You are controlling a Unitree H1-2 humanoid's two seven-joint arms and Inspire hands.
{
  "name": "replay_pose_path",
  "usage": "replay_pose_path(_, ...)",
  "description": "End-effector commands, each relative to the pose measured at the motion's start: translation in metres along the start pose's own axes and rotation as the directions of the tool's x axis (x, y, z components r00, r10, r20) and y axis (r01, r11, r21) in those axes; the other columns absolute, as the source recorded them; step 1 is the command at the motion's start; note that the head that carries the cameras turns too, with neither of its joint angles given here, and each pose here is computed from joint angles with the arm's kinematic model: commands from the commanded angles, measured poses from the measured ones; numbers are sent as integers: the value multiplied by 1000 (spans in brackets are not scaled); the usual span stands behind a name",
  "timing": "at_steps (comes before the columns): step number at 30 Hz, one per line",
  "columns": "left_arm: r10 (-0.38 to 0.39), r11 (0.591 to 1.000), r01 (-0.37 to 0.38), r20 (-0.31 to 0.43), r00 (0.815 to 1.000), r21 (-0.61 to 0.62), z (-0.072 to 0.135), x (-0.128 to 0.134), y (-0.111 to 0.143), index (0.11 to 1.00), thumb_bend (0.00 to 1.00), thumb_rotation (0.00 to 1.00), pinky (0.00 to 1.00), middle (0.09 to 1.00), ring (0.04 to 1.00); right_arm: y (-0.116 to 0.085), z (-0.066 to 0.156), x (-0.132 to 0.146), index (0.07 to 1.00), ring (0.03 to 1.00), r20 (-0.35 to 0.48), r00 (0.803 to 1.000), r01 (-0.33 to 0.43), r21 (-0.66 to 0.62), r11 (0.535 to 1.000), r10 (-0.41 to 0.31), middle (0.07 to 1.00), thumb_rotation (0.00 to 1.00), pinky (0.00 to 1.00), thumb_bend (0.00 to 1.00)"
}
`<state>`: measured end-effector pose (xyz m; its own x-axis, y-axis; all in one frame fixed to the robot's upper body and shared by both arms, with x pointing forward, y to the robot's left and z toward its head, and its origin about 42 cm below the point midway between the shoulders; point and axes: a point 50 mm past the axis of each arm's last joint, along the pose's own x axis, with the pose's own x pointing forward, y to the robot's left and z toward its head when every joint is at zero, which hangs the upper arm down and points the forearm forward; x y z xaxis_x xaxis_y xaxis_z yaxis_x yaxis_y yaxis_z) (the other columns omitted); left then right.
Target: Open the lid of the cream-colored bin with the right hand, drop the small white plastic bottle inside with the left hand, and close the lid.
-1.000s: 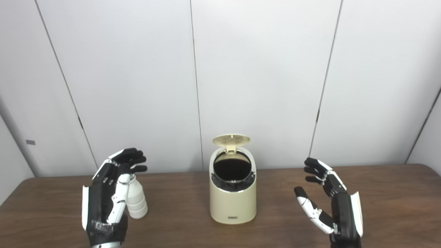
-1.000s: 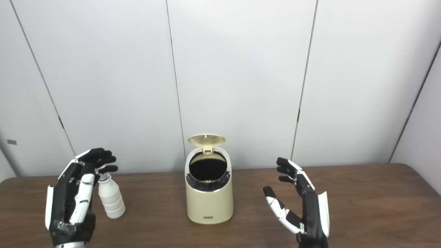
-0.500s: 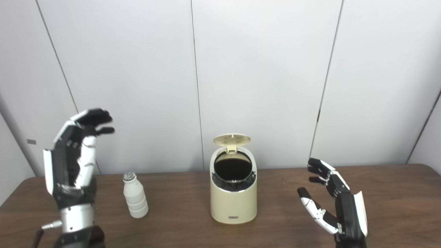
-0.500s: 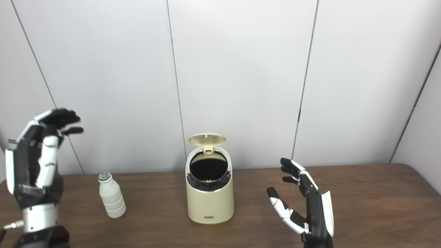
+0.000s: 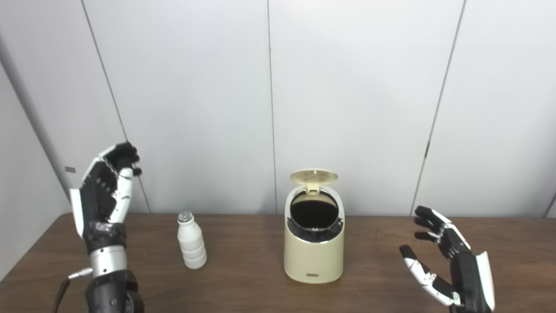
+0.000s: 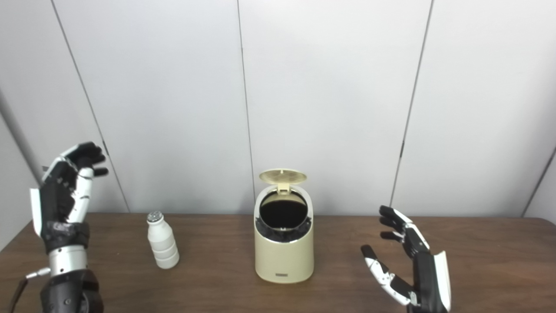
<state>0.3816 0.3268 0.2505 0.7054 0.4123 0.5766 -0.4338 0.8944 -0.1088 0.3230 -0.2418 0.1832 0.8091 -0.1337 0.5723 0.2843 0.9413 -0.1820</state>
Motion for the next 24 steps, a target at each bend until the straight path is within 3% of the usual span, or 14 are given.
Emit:
replay_pose_path(1,14,1000,-14,83,996,-2,10,9,1,687,314,438,612,707,699,-3,11,11,774,764,64,998,6,17,1000,-8,797,147,644,191)
replay_pose_path(12,23,999,-24,10,1000,41,-15,-17,7,707,291,404,619,719,703,-7,12,9,782,771,60,998,-11,32,999,9,804,126,661,187)
replay_pose_path(16,4,1000,-4,-15,1000,28,-23,-26,8,715,346,393,628,726,708,-8,12,9,784,773,57,998,-12,30,999,10,807,120,660,184)
replay_pose_path(21,-73,993,78,-60,996,86,-32,-41,12,790,897,511,687,791,771,-10,12,10,776,769,56,998,-10,26,1000,9,800,150,655,203)
replay_pose_path(24,-102,982,114,-84,991,153,-36,-50,16,858,991,560,755,844,824,-11,14,11,776,773,51,999,-11,34,999,9,801,196,656,200)
